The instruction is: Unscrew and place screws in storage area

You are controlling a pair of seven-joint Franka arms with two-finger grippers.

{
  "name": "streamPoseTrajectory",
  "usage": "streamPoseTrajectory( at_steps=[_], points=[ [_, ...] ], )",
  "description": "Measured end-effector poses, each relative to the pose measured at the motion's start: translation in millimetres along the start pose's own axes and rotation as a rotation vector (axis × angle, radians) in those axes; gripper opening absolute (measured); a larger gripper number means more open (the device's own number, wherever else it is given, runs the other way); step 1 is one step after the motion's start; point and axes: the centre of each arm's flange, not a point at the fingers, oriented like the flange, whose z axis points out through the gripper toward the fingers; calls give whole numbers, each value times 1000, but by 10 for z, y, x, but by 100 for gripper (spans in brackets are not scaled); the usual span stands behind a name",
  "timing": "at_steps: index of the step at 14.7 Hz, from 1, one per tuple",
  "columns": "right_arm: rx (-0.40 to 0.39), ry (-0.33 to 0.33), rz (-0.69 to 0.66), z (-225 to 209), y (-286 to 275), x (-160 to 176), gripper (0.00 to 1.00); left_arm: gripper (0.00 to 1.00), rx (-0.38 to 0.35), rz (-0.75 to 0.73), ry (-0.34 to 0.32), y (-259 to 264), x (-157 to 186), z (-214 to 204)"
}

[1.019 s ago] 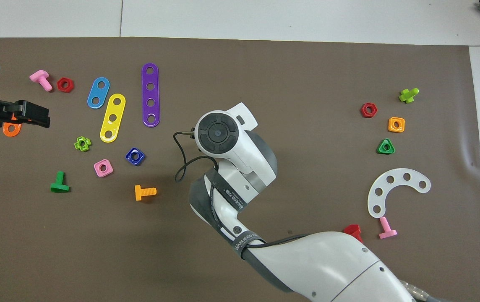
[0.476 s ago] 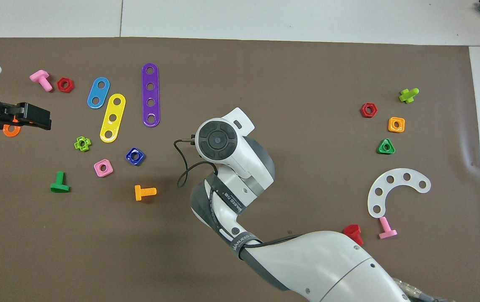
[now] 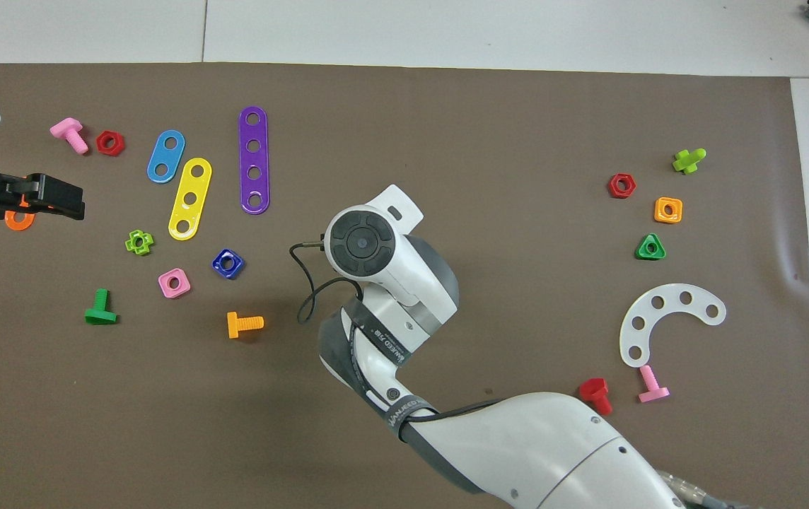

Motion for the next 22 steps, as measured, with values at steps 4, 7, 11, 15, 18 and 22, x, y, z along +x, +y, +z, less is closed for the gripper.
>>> streamPoseTrajectory(
  at_steps=[4, 7, 11, 15, 18, 22],
  points=[
    [12, 14, 0, -65, -24, 34, 19, 100, 0, -1, 0, -5, -6, -6],
    [13, 26, 9, -142, 15, 94, 19, 100, 0, -7, 1, -36, -10, -11],
    [-24, 53, 98, -865, 889, 679, 19, 100, 0, -10, 1, -54, -11, -11],
    [-83, 11, 73, -1349, 2548, 921, 19, 100, 0, -10, 1, -54, -11, -11],
    [-62, -63, 56, -1112, 3463, 772, 19, 100, 0, -10, 1, -54, -11, -10],
    [-40, -75, 35, -648, 4210, 402, 19, 100, 0, -10, 1, -54, -11, -10]
  ],
)
